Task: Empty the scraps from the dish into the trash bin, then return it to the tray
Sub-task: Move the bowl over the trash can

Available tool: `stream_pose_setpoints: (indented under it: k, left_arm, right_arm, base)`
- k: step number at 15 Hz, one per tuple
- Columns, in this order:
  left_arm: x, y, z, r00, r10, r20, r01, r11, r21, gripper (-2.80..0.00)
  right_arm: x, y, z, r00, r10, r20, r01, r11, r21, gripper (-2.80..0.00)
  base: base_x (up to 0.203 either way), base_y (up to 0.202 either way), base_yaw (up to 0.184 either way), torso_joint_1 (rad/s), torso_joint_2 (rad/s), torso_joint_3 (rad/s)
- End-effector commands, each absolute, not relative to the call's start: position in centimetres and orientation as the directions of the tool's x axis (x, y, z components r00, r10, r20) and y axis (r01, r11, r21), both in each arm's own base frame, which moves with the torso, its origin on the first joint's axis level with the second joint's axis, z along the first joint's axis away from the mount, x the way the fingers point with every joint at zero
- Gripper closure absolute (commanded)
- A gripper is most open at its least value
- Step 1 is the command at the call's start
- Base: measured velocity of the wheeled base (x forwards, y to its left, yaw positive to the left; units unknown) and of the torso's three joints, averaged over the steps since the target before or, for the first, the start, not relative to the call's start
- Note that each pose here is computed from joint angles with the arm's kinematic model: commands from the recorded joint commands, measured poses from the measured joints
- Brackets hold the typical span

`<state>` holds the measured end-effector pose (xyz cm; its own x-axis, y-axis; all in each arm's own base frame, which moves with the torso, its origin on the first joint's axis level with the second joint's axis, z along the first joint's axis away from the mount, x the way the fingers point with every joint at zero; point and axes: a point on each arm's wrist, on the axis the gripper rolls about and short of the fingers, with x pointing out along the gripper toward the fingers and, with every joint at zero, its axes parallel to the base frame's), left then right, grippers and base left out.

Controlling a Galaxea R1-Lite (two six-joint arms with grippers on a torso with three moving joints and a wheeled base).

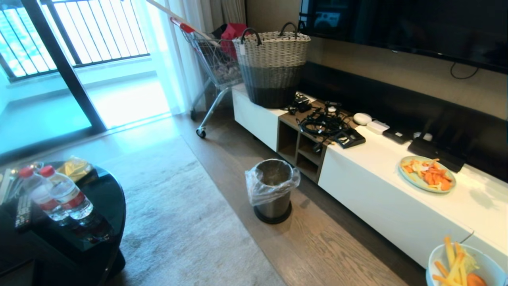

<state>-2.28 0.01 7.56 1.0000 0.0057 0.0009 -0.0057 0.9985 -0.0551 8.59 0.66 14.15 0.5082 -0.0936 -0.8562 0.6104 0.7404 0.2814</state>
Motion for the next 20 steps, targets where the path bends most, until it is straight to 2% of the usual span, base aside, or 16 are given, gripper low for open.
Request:
stream_pose_setpoints:
  k: [1,13,20]
  left_arm:
    - [-2.3,0.0,7.6,1.0,0.006,0.001,-0.006,0.998,-0.056,0.0]
    - [-2.3,0.0,7.6,1.0,0.006,0.002,-0.006,0.998,-0.055,0.0]
    - [-2.3,0.0,7.6,1.0,0.006,0.001,-0.006,0.998,-0.055,0.0]
  right_arm:
    - [8.6,0.7,14.2,0.507,-0.094,-0.857,0.613,0.738,0.282,0.0]
    - [8.5,0.6,14.2,0.508,-0.094,-0.856,0.613,0.738,0.283,0.0]
    - [7.5,0.5,14.3,0.511,-0.094,-0.855,0.612,0.738,0.285,0.0]
  base:
    - [0.181,0.0,0.005,0.002,0.0,-0.002]
    - [0.184,0.0,0.002,0.002,0.0,0.003]
    - [0.015,0.0,0.0,0.002,0.0,0.0]
